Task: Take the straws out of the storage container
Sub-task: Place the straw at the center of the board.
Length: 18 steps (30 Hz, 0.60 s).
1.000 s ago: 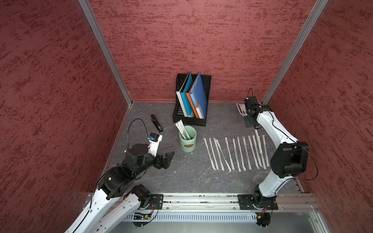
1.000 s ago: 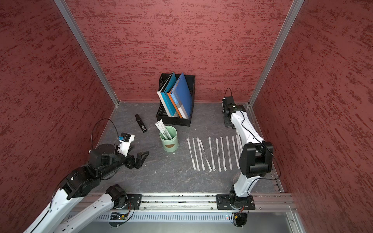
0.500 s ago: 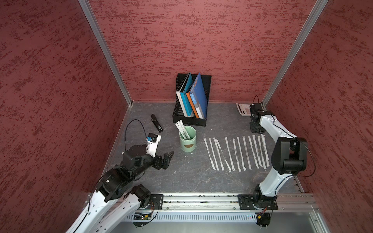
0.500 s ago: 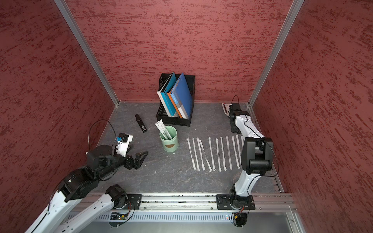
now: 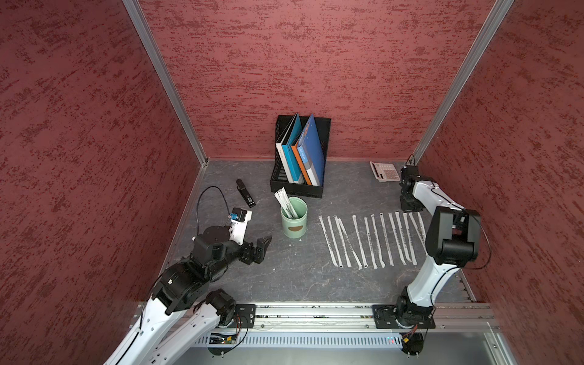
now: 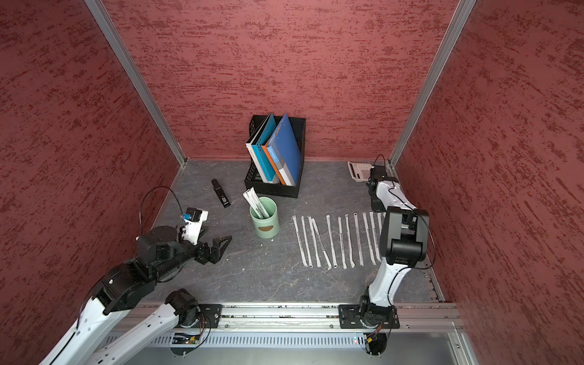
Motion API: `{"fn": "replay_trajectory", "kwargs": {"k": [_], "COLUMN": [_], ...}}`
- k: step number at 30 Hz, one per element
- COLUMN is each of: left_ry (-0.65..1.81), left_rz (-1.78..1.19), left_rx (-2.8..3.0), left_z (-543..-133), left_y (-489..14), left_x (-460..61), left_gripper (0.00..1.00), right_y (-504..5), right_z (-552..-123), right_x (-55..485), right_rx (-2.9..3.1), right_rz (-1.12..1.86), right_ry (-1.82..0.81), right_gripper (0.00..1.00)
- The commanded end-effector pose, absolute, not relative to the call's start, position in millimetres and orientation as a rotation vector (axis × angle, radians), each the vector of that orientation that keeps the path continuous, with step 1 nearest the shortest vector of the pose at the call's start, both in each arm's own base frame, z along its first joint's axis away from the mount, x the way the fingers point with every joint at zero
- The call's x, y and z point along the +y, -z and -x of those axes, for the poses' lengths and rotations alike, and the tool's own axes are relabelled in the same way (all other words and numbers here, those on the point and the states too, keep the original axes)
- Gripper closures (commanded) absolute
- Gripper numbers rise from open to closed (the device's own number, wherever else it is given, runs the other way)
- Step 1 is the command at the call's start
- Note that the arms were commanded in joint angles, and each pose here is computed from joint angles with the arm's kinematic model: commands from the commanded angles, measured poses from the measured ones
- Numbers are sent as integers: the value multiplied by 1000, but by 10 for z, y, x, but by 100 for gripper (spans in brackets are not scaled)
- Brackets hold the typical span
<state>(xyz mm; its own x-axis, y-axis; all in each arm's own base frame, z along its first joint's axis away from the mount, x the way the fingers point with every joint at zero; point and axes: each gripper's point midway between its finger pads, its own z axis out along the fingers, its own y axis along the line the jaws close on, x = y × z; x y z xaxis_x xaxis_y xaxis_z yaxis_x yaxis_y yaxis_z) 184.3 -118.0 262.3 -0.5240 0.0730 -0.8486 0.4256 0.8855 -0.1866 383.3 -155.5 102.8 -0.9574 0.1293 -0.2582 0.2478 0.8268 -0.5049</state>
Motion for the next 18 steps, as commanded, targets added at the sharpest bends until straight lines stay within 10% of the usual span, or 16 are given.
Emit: {"fn": "replay_trajectory", "kwargs": {"k": [1, 18], "left_ry": [452, 460], "left_rz": [-348, -338], "left_rx": [2086, 2085], "left_z": [-1895, -1907], "left_y": [-2620, -2625], "left_x": [-1174, -1165], "left_gripper": [1, 0], "right_y": [-1209, -1732], "right_z": [-3855, -3923], "right_x": [-1515, -1756], "right_rx": [2784, 2667], "right_rz": [-315, -280], "right_ry": [754, 976], "right_gripper": [99, 99]}}
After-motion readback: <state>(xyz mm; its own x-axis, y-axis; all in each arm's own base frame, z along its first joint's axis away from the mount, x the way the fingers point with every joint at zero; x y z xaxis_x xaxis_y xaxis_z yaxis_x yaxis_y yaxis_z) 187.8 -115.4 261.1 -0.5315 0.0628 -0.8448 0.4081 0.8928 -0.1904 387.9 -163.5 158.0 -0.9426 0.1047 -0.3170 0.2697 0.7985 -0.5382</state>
